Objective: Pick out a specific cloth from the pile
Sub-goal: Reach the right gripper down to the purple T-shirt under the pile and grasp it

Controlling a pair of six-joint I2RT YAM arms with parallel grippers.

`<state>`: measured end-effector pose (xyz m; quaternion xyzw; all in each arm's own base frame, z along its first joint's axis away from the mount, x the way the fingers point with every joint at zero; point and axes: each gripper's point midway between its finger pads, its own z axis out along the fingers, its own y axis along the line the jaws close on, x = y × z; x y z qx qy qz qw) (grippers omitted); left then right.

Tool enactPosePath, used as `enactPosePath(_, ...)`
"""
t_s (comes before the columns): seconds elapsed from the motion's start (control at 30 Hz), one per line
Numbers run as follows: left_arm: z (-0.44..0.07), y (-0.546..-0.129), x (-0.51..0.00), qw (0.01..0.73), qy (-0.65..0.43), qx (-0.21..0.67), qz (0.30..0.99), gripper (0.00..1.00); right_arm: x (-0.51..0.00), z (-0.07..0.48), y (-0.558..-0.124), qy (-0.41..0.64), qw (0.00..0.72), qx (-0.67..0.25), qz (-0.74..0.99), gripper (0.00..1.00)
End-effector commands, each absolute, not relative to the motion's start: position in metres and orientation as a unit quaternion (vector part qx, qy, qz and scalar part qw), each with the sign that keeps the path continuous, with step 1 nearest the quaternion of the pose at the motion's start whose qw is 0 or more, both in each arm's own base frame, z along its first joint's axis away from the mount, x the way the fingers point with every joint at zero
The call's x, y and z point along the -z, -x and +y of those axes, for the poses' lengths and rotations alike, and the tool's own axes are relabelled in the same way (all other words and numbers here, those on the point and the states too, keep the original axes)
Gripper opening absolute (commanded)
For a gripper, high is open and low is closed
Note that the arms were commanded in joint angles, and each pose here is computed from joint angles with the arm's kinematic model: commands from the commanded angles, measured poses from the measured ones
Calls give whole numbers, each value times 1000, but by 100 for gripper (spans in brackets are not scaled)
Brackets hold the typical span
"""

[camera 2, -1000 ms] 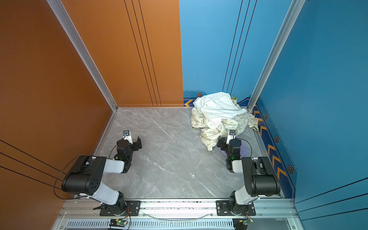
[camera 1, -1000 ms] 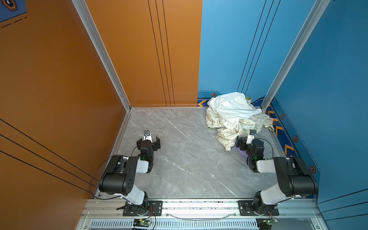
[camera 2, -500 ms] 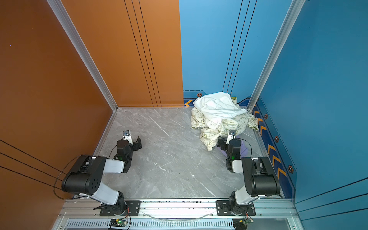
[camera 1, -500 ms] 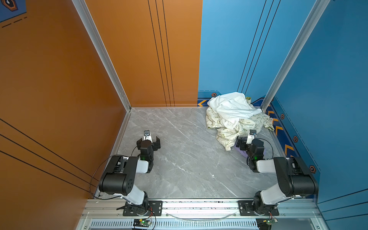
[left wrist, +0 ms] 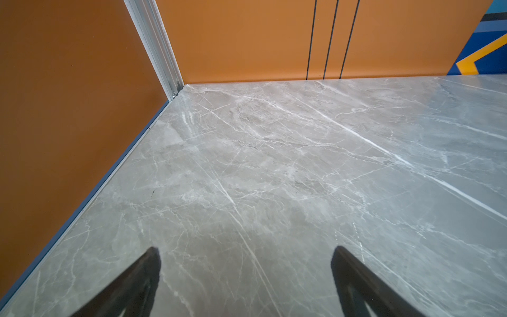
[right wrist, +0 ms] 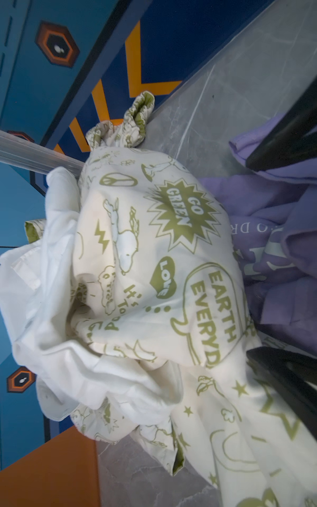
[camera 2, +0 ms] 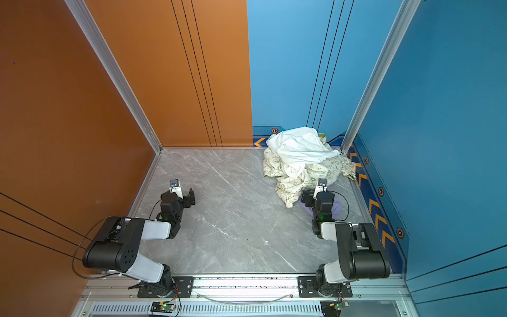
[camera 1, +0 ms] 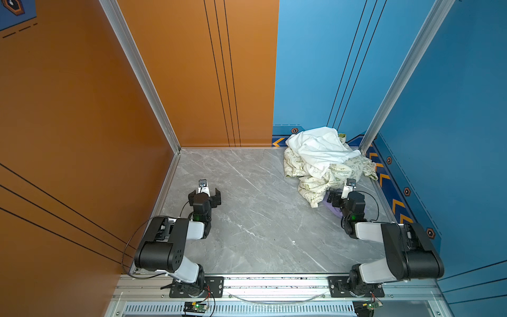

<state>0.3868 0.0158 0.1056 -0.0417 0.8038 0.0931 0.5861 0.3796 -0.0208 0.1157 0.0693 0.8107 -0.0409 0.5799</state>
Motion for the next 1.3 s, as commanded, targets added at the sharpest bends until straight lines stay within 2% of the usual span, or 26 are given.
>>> enactPosePath(0.0, -4, -382, -130, 598, -9, -92, 796, 98, -134, -31, -367, -109, 554, 59, 823, 100)
enactPosePath(0.2, -34, -368, -168, 579, -68, -52, 810, 98, -150, -39, -331, -189, 516, 38, 835, 100)
enactPosePath(0.37, -62, -353, -189, 556, -115, 8, 823, 98, -162, -39, -319, -240, 492, -10, 837, 100)
enactPosePath(0.57, -84, -344, -207, 583, -155, 43, 797, 98, -137, -37, -313, -268, 417, -27, 868, 100)
enactPosePath(0.7, -82, -343, -213, 590, -157, 32, 791, 98, -111, -39, -311, -284, 373, -31, 882, 98)
enactPosePath(0.9, -75, -343, -217, 597, -147, 13, 789, 98, -86, -38, -314, -305, 329, -43, 893, 84)
enactPosePath(1.27, -71, -343, -215, 598, -144, 1, 789, 98, -59, -36, -327, -330, 299, -67, 893, 62)
